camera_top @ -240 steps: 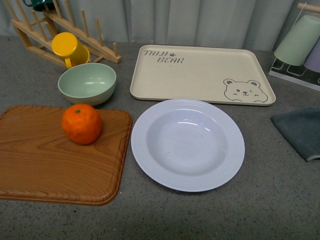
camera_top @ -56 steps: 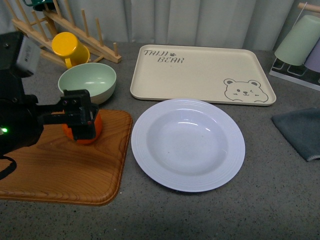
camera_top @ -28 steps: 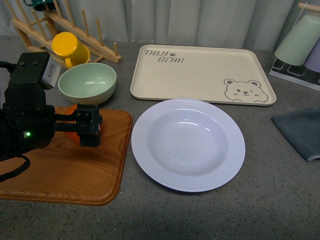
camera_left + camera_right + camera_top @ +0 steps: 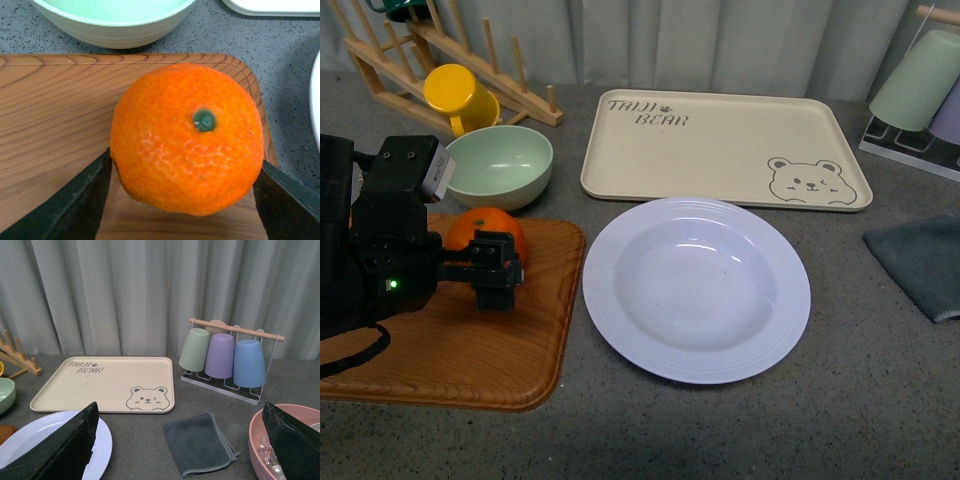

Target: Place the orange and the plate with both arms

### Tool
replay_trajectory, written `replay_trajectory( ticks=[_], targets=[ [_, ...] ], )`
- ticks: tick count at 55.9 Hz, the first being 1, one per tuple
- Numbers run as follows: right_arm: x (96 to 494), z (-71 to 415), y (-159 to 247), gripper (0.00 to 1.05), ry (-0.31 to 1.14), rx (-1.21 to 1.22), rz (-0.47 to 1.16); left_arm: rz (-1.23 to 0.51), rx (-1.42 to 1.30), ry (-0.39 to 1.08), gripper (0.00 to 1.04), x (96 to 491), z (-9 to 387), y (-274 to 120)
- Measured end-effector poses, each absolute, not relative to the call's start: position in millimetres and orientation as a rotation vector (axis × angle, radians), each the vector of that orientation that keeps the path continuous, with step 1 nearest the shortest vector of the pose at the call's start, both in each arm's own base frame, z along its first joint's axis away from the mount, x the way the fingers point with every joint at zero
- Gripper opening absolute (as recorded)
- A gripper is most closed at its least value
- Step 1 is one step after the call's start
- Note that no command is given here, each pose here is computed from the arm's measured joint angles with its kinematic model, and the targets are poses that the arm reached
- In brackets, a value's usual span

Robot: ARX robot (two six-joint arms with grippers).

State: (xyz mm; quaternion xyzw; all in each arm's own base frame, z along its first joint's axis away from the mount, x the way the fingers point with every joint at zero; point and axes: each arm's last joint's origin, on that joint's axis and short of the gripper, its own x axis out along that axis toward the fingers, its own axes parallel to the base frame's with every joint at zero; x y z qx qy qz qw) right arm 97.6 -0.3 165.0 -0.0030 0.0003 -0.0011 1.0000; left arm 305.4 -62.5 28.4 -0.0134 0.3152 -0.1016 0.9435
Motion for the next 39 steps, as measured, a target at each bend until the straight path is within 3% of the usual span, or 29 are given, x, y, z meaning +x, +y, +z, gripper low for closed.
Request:
replay_trajectory(
  ticks=[8,24,39],
  targets=[
    [98,165,0,0.96,0.001,-0.006,-0.002,-0.212,-0.028,0.639,0.64,305,29,-63],
    [98,165,0,0.96,0.001,-0.006,-0.002,-0.273,-0.046,0.595,0.62,299,50,-82],
    [98,165,0,0.96,0.0,-0.006,-0.002,-0.402,-0.043,0.568,0.62,296,60,-137]
  ],
)
